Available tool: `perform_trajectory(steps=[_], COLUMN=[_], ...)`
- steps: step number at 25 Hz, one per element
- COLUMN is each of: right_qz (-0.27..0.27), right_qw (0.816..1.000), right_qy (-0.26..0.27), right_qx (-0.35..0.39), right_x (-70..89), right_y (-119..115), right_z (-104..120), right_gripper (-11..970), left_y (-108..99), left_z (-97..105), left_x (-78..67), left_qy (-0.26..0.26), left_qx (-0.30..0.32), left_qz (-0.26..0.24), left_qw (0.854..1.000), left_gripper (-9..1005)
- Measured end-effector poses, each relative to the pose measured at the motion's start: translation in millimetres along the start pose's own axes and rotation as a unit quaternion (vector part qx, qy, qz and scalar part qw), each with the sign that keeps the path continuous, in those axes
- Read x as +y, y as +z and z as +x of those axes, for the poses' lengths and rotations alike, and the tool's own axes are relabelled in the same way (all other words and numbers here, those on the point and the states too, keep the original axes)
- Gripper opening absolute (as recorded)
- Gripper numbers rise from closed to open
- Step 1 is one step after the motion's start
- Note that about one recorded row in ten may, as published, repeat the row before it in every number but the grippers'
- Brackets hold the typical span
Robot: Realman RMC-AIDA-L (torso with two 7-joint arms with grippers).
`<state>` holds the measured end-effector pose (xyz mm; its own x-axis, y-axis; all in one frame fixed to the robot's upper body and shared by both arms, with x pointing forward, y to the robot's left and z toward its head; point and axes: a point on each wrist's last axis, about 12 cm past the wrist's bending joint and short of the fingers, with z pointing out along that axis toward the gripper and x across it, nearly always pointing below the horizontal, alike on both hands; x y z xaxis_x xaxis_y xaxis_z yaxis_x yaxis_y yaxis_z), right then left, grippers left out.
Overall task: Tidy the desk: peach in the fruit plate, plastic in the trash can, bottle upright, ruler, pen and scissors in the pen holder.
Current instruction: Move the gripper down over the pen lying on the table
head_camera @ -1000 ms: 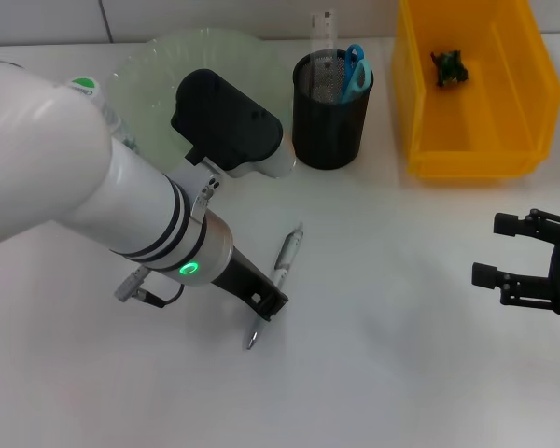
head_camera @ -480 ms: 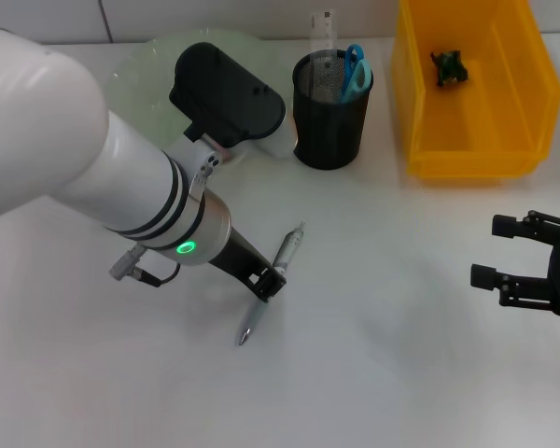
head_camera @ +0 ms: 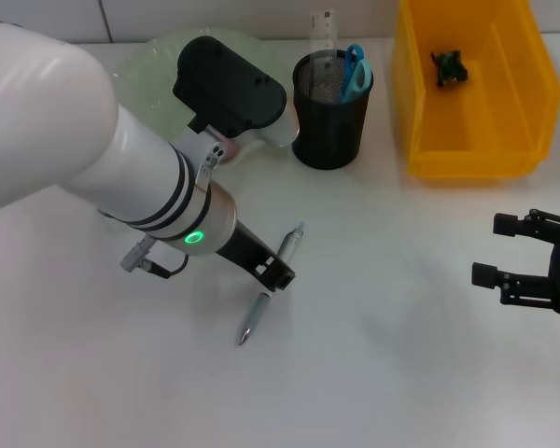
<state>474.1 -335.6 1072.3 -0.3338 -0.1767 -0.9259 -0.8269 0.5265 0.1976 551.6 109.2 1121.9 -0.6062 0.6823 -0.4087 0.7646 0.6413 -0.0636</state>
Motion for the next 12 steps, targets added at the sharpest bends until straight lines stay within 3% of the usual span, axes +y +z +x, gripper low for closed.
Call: perform_trajectory(steps=[12], right_qz=[-0.001], right_qw=[1.000], right_qy=[0.002], right_qx=[0.000], right_x=[-0.4], right_y=[0.7], right_z=[-1.1], right_gripper=[837], left_y=[7.4], left_z=[-1.8], left_x=[-0.8], left_qy=[-0.004], left_qx=[0.002], left_qz=[0.010], left_qw=[1.000], left_gripper=[344])
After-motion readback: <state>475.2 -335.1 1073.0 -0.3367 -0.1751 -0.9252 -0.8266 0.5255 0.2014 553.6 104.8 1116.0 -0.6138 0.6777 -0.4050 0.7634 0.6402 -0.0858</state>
